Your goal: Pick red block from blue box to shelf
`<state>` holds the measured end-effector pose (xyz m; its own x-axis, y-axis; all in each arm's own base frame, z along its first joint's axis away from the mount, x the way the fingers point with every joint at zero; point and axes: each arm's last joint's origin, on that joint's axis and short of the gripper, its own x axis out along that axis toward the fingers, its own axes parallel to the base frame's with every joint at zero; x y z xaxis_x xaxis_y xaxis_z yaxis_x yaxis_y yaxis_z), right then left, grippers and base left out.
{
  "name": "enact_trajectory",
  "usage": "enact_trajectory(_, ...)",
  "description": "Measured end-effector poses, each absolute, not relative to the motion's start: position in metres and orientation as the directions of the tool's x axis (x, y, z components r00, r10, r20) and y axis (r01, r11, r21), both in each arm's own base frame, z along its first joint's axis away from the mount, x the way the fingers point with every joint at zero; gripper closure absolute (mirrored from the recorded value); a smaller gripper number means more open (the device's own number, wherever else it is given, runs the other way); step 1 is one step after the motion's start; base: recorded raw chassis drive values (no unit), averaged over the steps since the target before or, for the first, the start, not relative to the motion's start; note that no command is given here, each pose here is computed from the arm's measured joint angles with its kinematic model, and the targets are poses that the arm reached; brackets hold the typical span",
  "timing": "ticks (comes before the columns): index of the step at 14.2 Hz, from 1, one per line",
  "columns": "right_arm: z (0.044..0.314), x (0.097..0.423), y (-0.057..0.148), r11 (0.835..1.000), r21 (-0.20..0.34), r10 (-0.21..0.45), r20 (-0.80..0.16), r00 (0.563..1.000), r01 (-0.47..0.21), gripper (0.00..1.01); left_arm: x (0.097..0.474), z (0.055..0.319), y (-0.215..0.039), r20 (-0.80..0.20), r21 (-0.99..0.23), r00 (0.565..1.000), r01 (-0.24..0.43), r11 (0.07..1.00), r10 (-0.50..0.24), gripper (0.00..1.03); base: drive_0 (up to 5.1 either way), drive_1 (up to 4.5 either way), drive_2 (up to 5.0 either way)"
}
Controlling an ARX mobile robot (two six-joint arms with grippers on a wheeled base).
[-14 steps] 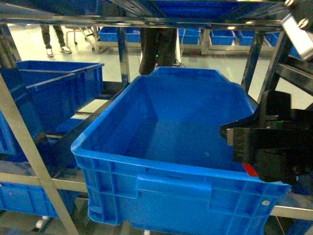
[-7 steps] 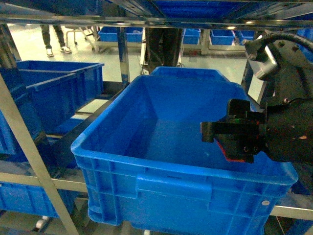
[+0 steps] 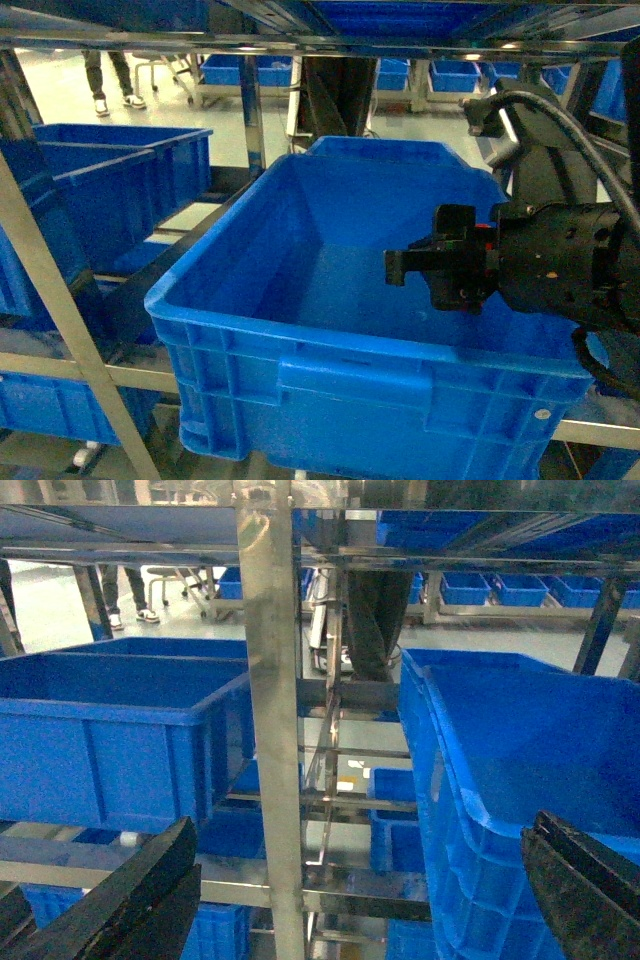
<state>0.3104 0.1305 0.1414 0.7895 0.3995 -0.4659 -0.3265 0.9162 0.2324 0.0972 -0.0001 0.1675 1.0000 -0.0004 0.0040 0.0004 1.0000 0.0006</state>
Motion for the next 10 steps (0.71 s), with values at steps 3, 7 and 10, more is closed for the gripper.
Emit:
enact_trajectory(3,0.119,0.328,0.137,0.928,0.199,0.372,-0.503,0.780,-0.314,0.74,0.097,0.168,0.000,0.004,0.001,1.000,0.000,1.000,0.000,0.05,0.0,0.00,0.0)
enact_trajectory(7,0.107,0.360,0.149,0.939,0.168,0.343,-0.472,0.812,-0.299,0.74,0.097,0.168,0.000,0.004,0.001,1.000,0.000,1.000,0.000,0.05,0.0,0.00,0.0)
enact_trajectory(10,0.107,0.372,0.158,0.941,0.157,0.339,-0.467,0.816,-0.301,0.74,0.097,0.168,0.000,0.004,0.001,1.000,0.000,1.000,0.000,0.05,0.0,0.00,0.0)
